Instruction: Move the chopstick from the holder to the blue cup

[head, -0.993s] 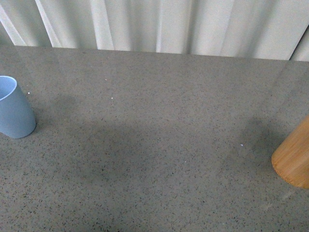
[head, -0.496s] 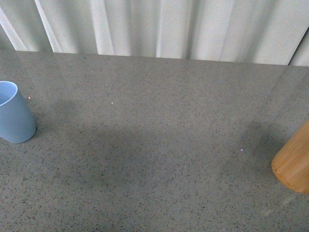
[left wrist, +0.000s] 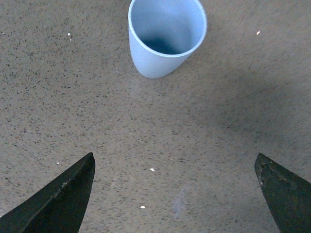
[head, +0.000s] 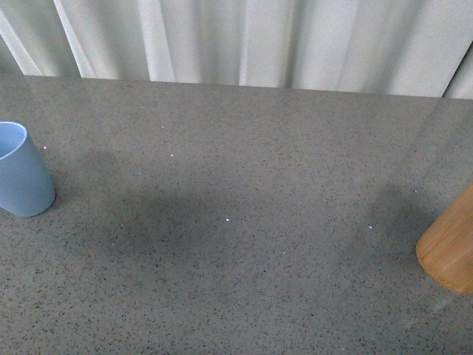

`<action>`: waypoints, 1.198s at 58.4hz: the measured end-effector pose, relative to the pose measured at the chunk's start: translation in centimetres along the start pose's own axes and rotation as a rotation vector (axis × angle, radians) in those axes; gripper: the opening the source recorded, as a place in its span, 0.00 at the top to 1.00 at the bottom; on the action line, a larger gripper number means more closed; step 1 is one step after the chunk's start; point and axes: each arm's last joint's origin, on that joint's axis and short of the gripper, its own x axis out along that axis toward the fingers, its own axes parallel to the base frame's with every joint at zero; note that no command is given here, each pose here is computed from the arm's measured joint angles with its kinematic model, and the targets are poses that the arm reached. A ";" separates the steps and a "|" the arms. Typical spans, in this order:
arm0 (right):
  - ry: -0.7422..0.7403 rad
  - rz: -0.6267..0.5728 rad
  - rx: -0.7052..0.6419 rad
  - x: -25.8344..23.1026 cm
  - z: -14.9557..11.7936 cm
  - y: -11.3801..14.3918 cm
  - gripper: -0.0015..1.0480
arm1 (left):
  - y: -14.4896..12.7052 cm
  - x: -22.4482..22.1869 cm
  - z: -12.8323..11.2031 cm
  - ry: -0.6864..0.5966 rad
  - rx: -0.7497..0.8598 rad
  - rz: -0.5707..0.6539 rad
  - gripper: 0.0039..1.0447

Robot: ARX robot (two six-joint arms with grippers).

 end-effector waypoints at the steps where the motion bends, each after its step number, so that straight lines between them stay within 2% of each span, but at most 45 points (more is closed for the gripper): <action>1: 0.000 0.000 0.000 0.0 0.0 0.0 0.10 | 0.2 0.5 0.7 0.020 0.009 0.006 0.06; 7: 0.000 0.000 0.000 0.0 0.0 0.0 0.10 | 0.9 2.4 3.8 0.092 0.031 0.037 0.06; 17: 0.000 0.000 0.000 0.0 0.0 0.0 0.10 | 1.7 5.0 8.2 0.117 0.063 0.092 0.06; 24: 0.000 0.000 0.000 0.0 0.0 0.0 0.10 | 1.7 6.4 9.7 0.139 0.085 0.101 0.06; 43: 0.000 0.000 0.000 0.0 0.0 0.0 0.10 | 1.6 10.1 10.0 0.220 0.106 0.144 0.06; 70: 0.000 0.000 0.000 0.0 0.0 0.0 0.10 | 0.9 13.8 10.3 0.246 0.120 0.218 0.06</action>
